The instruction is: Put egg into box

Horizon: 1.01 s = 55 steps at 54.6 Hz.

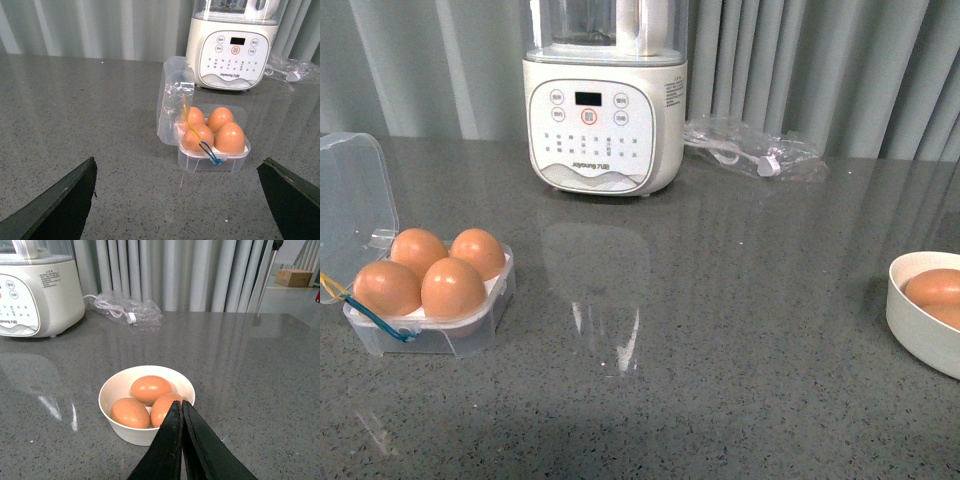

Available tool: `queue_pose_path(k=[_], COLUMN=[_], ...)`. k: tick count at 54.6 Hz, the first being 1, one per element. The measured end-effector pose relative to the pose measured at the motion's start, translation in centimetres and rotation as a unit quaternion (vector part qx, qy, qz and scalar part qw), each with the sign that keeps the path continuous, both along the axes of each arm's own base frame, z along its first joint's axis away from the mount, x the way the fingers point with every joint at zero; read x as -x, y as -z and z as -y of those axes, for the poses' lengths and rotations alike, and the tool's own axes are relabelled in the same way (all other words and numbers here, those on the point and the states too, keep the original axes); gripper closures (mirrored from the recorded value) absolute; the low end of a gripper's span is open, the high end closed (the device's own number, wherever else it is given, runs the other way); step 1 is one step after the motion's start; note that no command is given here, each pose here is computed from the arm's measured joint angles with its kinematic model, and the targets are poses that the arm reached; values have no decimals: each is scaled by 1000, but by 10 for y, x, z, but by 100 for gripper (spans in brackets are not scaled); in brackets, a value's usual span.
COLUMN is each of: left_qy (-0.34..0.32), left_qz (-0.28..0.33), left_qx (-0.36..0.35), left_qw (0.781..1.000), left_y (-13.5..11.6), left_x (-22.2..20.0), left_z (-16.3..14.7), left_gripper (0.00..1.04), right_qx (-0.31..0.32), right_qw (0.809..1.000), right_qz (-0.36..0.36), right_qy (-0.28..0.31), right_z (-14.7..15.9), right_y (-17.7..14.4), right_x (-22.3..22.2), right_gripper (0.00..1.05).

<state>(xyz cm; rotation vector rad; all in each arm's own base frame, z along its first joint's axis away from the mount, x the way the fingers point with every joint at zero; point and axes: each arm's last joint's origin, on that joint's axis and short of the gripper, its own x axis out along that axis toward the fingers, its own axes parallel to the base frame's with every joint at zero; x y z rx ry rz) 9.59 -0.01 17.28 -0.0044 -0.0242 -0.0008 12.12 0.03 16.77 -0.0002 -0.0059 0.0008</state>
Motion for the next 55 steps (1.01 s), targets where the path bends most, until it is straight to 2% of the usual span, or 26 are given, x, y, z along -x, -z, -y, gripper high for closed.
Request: queue_pose_path(k=[38, 43, 55], left_qy=[0, 0, 0], left_qz=[0, 0, 0], left_qx=[0, 0, 0], left_qw=[1000, 1000, 1000], left_y=[0, 0, 0], left_x=[0, 0, 0], left_z=[0, 0, 0], left_gripper=[7, 7, 7], right_qx=[0, 0, 0], right_qw=[1000, 1000, 1000], right_qz=[0, -18, -3], right_qy=[0, -1, -1], right_z=[0, 0, 0], right_y=[1, 5, 3], right_x=[14, 21, 23], right_gripper=[102, 102, 102])
